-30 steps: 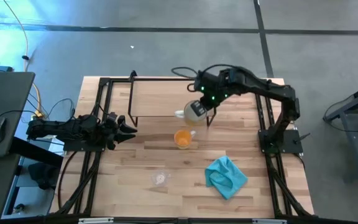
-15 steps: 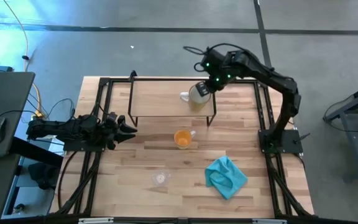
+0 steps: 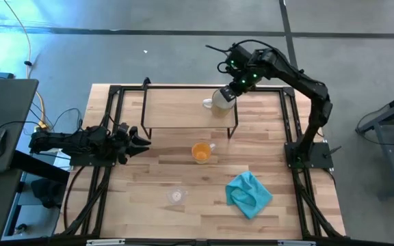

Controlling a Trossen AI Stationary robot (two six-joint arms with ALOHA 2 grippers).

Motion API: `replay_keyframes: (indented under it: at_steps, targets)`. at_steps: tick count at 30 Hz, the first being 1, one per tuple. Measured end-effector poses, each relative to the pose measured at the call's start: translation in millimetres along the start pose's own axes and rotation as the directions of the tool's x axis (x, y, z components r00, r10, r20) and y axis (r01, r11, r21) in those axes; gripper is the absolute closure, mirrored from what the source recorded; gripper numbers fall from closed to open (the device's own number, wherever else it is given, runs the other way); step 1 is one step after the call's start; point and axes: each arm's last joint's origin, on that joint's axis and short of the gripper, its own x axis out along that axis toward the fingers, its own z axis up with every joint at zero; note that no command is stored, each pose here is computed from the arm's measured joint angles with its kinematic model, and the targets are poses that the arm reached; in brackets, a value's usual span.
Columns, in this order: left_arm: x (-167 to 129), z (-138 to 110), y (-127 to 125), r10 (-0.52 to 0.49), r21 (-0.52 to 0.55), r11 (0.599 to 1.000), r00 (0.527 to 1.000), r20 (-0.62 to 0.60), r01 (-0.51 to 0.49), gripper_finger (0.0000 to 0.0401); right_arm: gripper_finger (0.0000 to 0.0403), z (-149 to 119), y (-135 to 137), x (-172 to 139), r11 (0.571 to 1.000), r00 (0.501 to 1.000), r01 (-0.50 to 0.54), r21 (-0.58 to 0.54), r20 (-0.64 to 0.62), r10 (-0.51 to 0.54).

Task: Stack small to large cups/mugs on shelf
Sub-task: Put the white mug on the shelf

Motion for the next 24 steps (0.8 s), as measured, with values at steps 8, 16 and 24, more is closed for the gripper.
replay_keyframes:
  at_steps: [8,16,24]
  targets:
    - [0.0,0.3,0.1,0.005,-0.016,1.0,1.0,0.006,-0.005,0.0247,0.0403,8.8,-3.2,17.8,0.998,0.999,-0.003,-0.058,-0.045,0.0]
    - [0.0,0.3,0.1,0.005,-0.038,0.999,1.0,0.006,-0.005,0.0247,0.0403,14.5,-1.4,27.0,0.996,0.999,-0.022,-0.09,-0.043,0.019]
    - [0.0,0.3,0.1,0.005,-0.046,0.999,1.0,0.006,-0.004,0.0247,0.0403,15.9,-5.2,26.8,0.996,0.999,-0.022,-0.081,-0.043,0.019]
